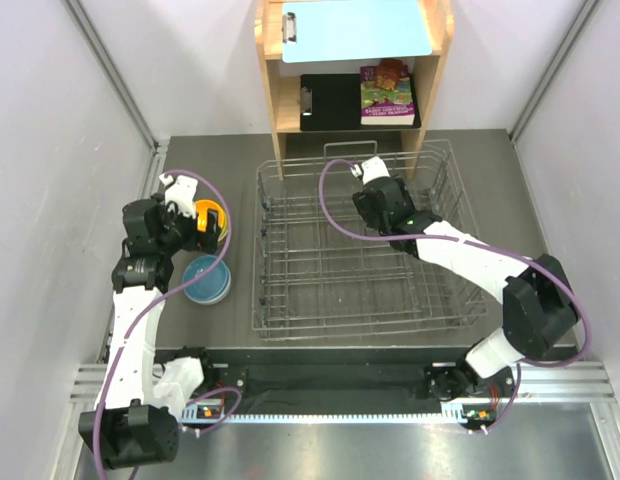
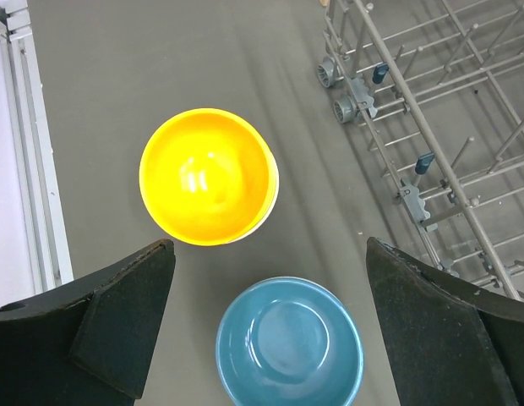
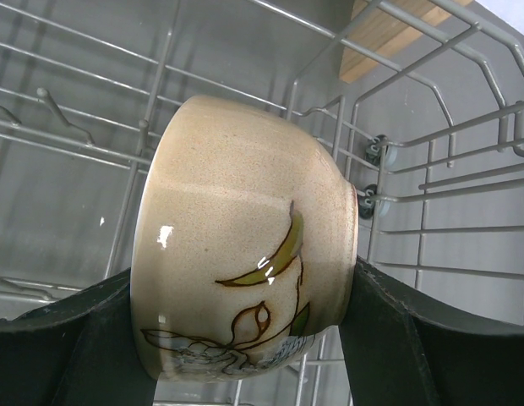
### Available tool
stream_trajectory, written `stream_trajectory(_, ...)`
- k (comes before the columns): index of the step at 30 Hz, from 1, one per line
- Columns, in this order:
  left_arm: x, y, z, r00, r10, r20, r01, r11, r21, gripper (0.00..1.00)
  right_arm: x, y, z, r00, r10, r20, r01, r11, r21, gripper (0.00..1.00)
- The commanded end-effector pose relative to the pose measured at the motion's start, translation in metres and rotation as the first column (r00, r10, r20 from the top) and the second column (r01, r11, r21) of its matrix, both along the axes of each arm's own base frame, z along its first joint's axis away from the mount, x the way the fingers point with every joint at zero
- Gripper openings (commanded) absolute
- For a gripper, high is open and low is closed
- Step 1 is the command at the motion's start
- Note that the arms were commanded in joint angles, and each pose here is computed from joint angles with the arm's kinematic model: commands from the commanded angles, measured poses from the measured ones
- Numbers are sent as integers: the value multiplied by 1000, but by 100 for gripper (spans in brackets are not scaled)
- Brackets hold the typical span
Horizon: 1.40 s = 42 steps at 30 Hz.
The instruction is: Load the bowls into the dish rack
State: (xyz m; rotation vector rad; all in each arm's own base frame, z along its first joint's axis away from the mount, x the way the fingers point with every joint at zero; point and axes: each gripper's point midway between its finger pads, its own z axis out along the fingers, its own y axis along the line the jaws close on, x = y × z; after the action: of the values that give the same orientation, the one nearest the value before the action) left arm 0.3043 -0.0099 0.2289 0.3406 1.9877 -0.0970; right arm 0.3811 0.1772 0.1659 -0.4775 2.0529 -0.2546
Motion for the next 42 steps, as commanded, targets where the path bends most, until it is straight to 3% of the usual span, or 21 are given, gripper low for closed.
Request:
stream_trajectory(1,-2,2,2,1000,0,19,0,1000,8,99,8,18,22,996,13,91,-16,999,42,0)
stream_trajectory(11,-2,2,-3,1000,-6,11,6,1000,11,99,11,26,11,997,32,66,-33,999,23,26)
stream_trajectory(16,-2,1,-5,1000,-10,7,10,1000,8,99,12,30,9,997,40,58,-42,999,20,32)
stream_trajectory(17,-2,1,-7,1000,-12,5,12,1000,9,99,12,30,7,998,40,54,-41,999,18,30)
stream_trajectory(20,-3,2,-8,1000,-9,2,9,1000,12,99,12,29,10,998,31,62,-33,999,20,0)
stream_trajectory(23,-2,2,-9,1000,-8,4,7,1000,12,99,12,29,13,997,32,70,-33,999,24,0)
stream_trajectory(25,-2,3,-9,1000,-5,2,5,1000,10,99,11,30,12,997,41,63,-42,999,22,11)
stream_trajectory(26,-2,2,-8,1000,-8,5,8,1000,10,99,11,31,11,997,47,60,-48,999,22,29)
stream_trajectory(29,-2,2,-7,1000,-7,5,7,1000,8,99,10,34,11,997,63,52,-64,998,27,55)
stream_trajectory(38,-3,3,-10,1000,-2,-5,3,1000,7,99,7,44,9,993,113,33,-114,993,28,91)
stream_trajectory(42,-3,2,-11,1000,-4,-6,4,1000,-1,99,8,46,15,991,126,37,-127,992,28,99)
